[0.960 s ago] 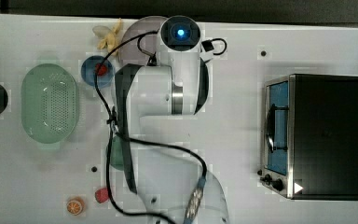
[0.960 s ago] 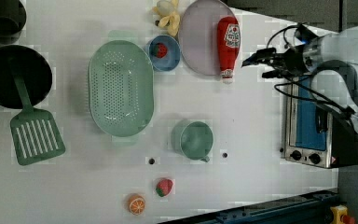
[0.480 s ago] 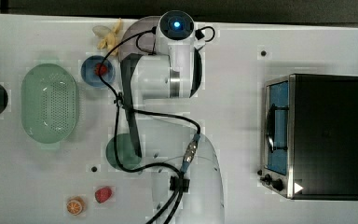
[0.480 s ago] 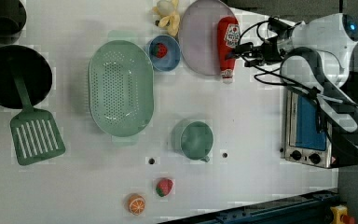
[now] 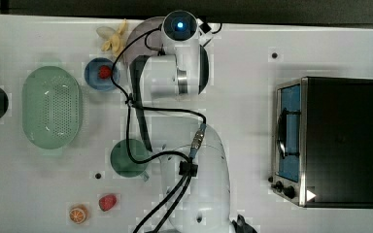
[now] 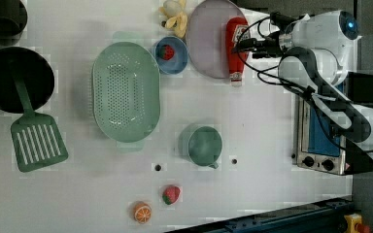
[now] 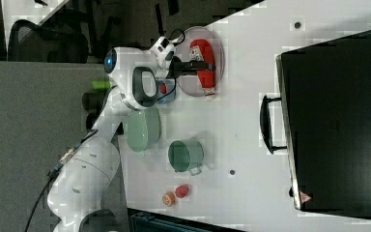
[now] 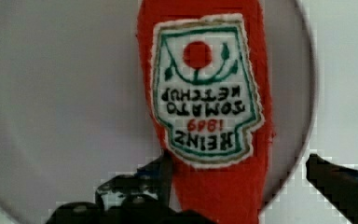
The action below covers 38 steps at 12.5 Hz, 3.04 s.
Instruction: Pick ketchup from plate and place it on table.
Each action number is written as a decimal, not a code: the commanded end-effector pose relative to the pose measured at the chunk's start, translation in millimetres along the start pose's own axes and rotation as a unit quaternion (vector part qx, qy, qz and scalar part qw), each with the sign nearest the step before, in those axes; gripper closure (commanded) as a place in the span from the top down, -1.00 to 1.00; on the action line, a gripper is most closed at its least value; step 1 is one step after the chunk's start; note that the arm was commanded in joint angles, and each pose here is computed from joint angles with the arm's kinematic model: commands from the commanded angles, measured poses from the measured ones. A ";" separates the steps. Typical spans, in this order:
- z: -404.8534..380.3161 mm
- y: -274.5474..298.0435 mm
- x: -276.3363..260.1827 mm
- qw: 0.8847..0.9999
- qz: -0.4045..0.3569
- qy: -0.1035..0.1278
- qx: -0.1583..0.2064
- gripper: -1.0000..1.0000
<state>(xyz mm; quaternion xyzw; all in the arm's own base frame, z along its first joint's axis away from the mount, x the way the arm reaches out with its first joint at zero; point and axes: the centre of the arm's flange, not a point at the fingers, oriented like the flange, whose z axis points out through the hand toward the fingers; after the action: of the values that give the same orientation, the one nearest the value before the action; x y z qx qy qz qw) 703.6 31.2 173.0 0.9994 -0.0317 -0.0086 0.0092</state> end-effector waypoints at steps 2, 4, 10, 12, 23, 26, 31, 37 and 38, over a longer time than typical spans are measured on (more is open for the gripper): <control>2.3 -12.4 10.7 0.999 -0.027 0.040 0.009 1.00; 10.4 -11.0 12.3 0.998 -0.025 0.052 0.010 0.69; -26.2 -17.2 25.2 0.996 -0.027 0.083 0.016 0.25; -64.3 -15.4 30.0 0.994 -0.013 0.104 0.021 0.25; -236.5 64.9 -88.6 0.998 0.055 -0.040 -0.002 0.25; -215.4 82.5 -131.8 0.996 0.072 -0.055 -0.002 0.25; -141.7 91.6 -181.1 0.994 0.107 -0.027 0.027 0.25; -42.8 81.5 -200.0 0.994 0.106 0.004 0.027 0.25; -30.0 80.5 -201.6 0.994 0.106 0.000 0.027 0.25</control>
<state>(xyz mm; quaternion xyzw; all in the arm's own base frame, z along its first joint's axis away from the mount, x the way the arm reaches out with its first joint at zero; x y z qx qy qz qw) 479.2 -33.2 182.8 0.9888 -0.1412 -0.0471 -0.0121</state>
